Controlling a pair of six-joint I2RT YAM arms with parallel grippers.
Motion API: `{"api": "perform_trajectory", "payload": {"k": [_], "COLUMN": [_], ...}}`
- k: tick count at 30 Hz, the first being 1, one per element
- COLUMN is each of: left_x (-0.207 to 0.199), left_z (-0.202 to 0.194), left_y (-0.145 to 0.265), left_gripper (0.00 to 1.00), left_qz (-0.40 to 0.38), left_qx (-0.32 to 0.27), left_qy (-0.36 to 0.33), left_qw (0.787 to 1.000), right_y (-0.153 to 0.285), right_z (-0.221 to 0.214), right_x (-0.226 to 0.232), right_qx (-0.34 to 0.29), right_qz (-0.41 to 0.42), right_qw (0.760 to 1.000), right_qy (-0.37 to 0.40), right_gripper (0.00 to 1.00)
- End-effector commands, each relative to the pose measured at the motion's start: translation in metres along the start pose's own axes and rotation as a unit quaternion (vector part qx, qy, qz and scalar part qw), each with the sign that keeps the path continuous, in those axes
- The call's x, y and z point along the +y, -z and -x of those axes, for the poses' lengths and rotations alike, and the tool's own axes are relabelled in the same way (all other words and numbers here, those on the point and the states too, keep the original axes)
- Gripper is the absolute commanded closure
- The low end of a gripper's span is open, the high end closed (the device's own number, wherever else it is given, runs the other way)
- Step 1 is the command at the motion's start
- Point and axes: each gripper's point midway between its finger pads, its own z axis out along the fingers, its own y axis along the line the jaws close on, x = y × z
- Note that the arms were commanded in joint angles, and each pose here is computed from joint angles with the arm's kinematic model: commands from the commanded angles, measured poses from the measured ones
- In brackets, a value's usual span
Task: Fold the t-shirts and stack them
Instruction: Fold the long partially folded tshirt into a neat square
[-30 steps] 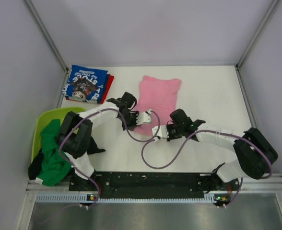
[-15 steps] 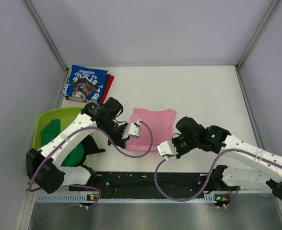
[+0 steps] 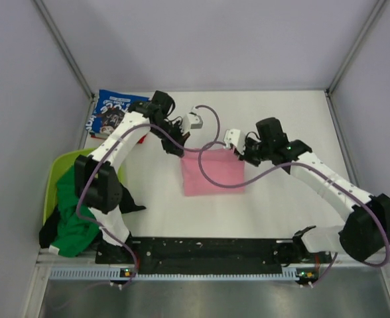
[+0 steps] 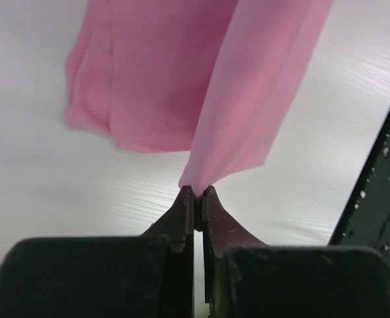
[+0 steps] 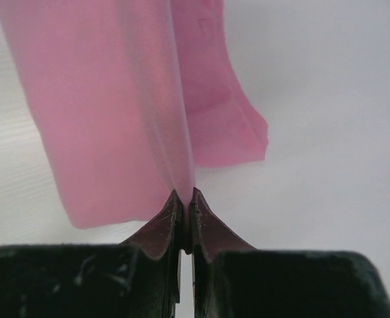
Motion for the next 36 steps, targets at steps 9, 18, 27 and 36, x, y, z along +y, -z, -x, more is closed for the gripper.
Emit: {"api": "perform_trajectory", "payload": {"k": [9, 18, 27, 36], "left_x": [0.125, 0.157, 0.199, 0.128], "left_z": [-0.005, -0.013, 0.016, 0.020], "left_y": [-0.030, -0.058, -0.026, -0.059], "left_gripper": [1.00, 0.82, 0.62, 0.66], "left_qz": [0.083, 0.102, 0.213, 0.095], "left_qx": [0.019, 0.029, -0.005, -0.052], "left_qy": [0.133, 0.145, 0.132, 0.114], "left_qw": [0.987, 0.984, 0.968, 0.988], "right_y": [-0.064, -0.103, -0.076, -0.085], "right_z": [-0.019, -0.065, -0.079, -0.014], "right_x": [-0.103, -0.110, -0.181, -0.107], "right_qx": [0.003, 0.056, 0.047, -0.081], "right_qz": [-0.070, -0.078, -0.239, -0.108], "right_qw": [0.993, 0.982, 0.911, 0.914], "right_qy": [-0.097, -0.160, -0.332, -0.382], "right_gripper": [1.00, 0.92, 0.63, 0.76]}}
